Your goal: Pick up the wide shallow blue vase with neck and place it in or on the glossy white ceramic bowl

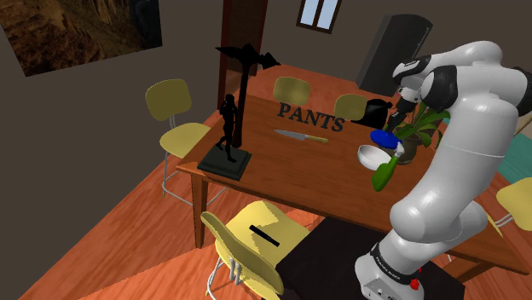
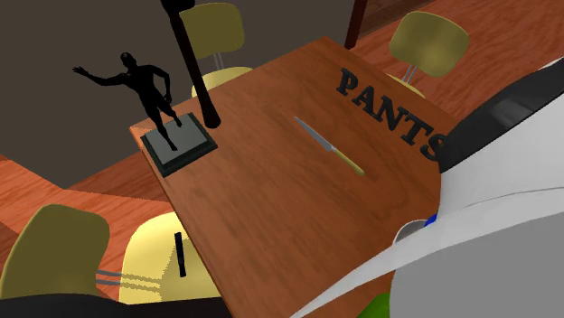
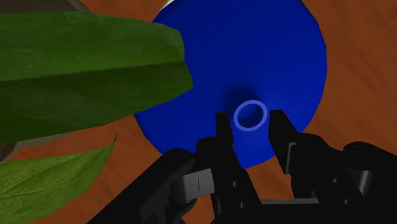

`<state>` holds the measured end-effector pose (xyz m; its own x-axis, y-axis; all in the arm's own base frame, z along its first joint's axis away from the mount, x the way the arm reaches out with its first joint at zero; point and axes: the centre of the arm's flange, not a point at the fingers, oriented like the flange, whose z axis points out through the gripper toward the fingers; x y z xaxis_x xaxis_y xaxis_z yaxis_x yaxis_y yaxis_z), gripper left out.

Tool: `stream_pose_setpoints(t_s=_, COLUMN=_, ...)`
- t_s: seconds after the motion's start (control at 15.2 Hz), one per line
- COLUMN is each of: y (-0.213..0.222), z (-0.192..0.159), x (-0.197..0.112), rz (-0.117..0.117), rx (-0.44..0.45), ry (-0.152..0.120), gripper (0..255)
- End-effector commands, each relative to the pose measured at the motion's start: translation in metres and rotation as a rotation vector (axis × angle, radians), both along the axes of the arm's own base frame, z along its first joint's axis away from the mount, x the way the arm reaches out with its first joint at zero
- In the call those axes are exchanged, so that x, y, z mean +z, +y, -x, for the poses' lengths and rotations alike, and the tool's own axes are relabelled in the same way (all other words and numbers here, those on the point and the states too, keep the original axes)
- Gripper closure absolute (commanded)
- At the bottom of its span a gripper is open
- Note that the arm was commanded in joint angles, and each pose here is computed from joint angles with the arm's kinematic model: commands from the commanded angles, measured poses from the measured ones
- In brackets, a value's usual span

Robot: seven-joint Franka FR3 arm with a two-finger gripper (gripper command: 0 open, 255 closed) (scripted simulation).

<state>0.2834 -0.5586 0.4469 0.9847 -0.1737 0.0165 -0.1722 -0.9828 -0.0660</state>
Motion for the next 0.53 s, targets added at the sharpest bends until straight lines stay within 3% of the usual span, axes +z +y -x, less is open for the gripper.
stream_pose_setpoints(t_s=0.0, y=-0.001, z=0.001, x=-0.011, rz=0.001, rx=0.000, ry=0.000, gripper=255)
stream_pose_setpoints(t_s=0.46, y=-0.001, z=0.001, x=-0.047, rz=0.001, rx=0.000, ry=0.000, gripper=255)
